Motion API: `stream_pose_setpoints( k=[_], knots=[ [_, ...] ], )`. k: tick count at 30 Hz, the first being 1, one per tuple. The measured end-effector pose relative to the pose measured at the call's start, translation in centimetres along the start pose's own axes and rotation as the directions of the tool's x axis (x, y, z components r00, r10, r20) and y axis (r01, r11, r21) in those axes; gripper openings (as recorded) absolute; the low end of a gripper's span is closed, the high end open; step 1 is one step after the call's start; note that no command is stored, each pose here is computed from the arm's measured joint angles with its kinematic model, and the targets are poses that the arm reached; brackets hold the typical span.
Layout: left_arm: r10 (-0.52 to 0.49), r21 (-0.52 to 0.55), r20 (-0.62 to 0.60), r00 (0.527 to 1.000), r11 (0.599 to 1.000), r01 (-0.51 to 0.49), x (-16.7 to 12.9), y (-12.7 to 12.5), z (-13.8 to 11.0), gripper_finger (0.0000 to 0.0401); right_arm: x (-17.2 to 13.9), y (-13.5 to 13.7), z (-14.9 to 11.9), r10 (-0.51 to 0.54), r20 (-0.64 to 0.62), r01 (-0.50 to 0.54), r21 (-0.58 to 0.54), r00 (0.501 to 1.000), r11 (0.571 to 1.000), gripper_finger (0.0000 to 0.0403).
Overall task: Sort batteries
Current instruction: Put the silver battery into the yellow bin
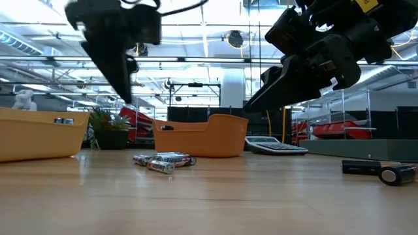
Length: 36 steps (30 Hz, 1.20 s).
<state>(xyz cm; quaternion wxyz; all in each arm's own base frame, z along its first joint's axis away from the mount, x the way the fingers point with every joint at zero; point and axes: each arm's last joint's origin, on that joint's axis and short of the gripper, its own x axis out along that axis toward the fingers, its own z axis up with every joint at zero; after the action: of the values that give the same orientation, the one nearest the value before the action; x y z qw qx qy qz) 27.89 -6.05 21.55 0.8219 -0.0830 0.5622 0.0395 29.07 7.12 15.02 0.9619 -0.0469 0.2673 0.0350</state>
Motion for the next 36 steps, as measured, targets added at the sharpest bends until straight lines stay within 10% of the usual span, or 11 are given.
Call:
stream_pose_setpoints(
  k=[12, 21, 36],
  knots=[
    [0.05, 0.297, -0.063, 0.997, 0.954, -0.029, 7.3, -1.6, 0.3, 0.0219, 0.0, 0.0, -0.1, 0.0, -0.008, 0.0, -0.01, 1.0, 1.0, 0.0171],
    [0.035, 0.332, -0.063, 0.997, 0.943, -0.013, 9.2, -1.9, 0.4, 0.0219, 0.0, 0.0, -0.1, -0.001, -0.009, 0.001, -0.016, 1.0, 1.0, 0.0171],
    [0.026, 0.0, -0.048, 0.999, 1.0, -0.026, 9.7, -1.1, 1.0, 0.0219, 0.0, 0.0, -0.2, -0.001, -0.016, 0.001, -0.007, 1.0, 1.0, 0.0171]
  ],
)
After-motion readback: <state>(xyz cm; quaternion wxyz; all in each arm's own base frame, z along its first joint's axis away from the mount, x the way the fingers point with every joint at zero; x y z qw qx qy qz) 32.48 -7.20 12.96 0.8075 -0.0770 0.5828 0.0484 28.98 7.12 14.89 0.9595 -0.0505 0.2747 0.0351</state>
